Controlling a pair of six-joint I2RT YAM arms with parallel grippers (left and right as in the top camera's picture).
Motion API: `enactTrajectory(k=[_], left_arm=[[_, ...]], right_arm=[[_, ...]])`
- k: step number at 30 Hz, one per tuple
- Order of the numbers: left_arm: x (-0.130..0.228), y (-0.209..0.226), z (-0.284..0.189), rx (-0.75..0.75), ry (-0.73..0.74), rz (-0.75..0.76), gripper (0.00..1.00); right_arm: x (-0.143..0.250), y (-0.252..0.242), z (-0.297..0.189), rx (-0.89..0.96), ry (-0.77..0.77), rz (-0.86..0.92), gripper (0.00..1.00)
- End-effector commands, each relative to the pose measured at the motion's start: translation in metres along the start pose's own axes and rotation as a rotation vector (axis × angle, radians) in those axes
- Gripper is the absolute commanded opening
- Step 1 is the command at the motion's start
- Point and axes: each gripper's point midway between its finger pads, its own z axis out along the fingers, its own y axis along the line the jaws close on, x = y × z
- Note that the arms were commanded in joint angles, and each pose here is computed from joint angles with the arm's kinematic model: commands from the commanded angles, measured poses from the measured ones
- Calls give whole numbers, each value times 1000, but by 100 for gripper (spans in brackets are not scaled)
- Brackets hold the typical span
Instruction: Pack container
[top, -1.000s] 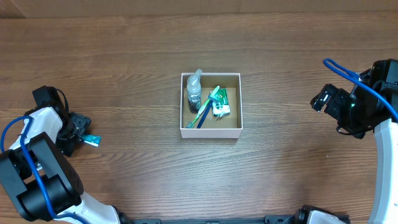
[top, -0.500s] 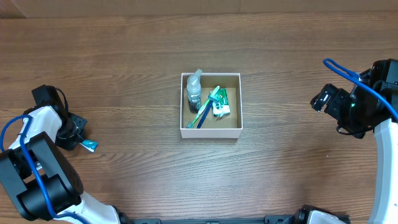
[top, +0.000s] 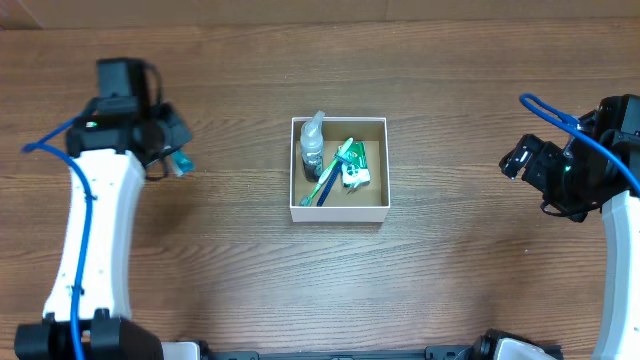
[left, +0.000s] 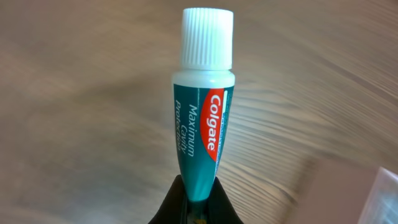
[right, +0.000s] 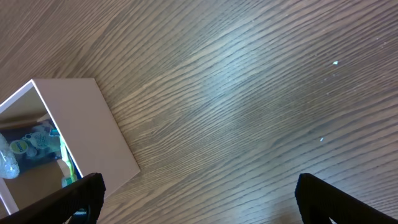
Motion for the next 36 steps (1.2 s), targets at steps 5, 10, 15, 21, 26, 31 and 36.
enactTrajectory(k=[5, 10, 15, 21, 26, 31, 36], left_arm=[[67, -161, -63, 295, -88, 689, 4], [107, -197, -79, 361, -103, 903, 4], [119, -210, -64, 388, -83, 1011, 4], [168, -237, 13, 390, 82, 1084, 4], [194, -238, 41, 364, 162, 1116, 4], [186, -240, 29, 354, 155, 1117, 69], [119, -238, -38, 257, 4, 932, 79]], right_arm=[[-1, 2, -1, -9, -6, -10, 100], [-1, 2, -1, -8, -6, -10, 100], [-1, 2, -1, -9, -6, -10, 100], [-1, 2, -1, -8, -6, -10, 100], [0, 2, 0, -7, -4, -9, 100], [0, 2, 0, -7, -3, -11, 100], [-1, 23, 5, 4, -35, -168, 100]])
